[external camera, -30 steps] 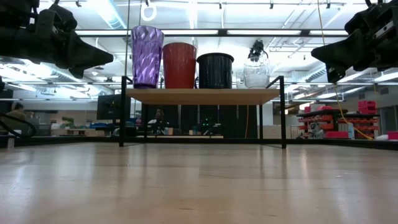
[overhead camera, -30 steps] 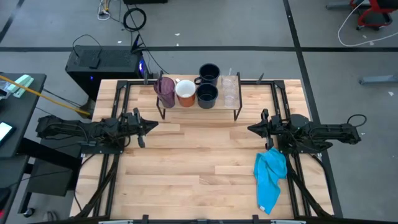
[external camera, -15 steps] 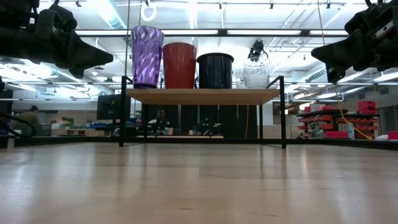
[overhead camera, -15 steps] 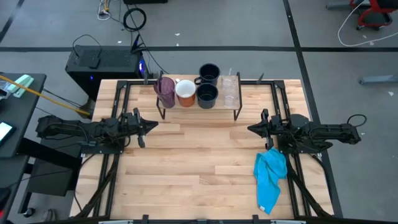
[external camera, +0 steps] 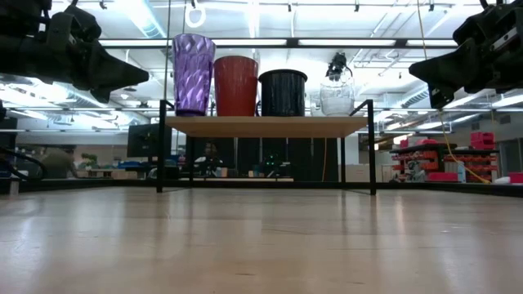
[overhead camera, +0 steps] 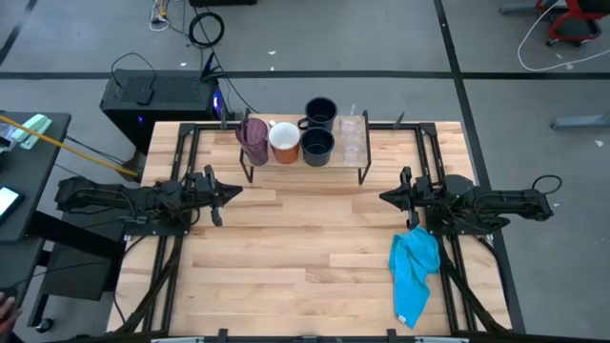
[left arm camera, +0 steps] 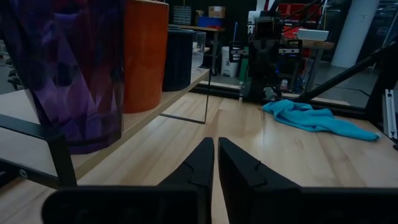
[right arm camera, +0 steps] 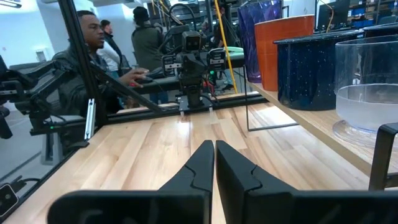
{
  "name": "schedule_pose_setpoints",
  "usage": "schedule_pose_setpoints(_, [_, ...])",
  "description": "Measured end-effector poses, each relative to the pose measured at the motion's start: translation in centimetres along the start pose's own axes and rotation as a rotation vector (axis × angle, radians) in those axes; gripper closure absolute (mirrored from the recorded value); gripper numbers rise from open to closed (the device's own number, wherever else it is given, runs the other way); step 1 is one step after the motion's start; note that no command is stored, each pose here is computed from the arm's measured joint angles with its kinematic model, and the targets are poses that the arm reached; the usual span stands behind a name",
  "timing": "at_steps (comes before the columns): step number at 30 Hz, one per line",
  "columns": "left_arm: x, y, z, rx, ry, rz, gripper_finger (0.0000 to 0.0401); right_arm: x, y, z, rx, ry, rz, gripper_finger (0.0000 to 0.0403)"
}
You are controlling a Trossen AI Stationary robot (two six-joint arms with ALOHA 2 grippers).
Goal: Stack small to large cups/mugs on shelf
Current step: Return to Home Position
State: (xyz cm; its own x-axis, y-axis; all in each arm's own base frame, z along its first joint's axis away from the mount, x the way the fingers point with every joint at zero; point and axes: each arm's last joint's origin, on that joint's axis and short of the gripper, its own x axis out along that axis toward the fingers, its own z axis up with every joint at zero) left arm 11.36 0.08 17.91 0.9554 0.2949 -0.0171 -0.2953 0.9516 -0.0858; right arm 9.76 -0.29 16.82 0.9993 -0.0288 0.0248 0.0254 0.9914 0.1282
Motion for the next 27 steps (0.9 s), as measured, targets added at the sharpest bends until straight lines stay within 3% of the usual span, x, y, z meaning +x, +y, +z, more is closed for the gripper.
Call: schedule_pose_setpoints(27, [0.00, 0.00, 0.00, 0.000, 0.000, 0.000, 0.0363, 0.00, 0.00, 0.00, 0.000, 0.000, 0.000, 0.0380])
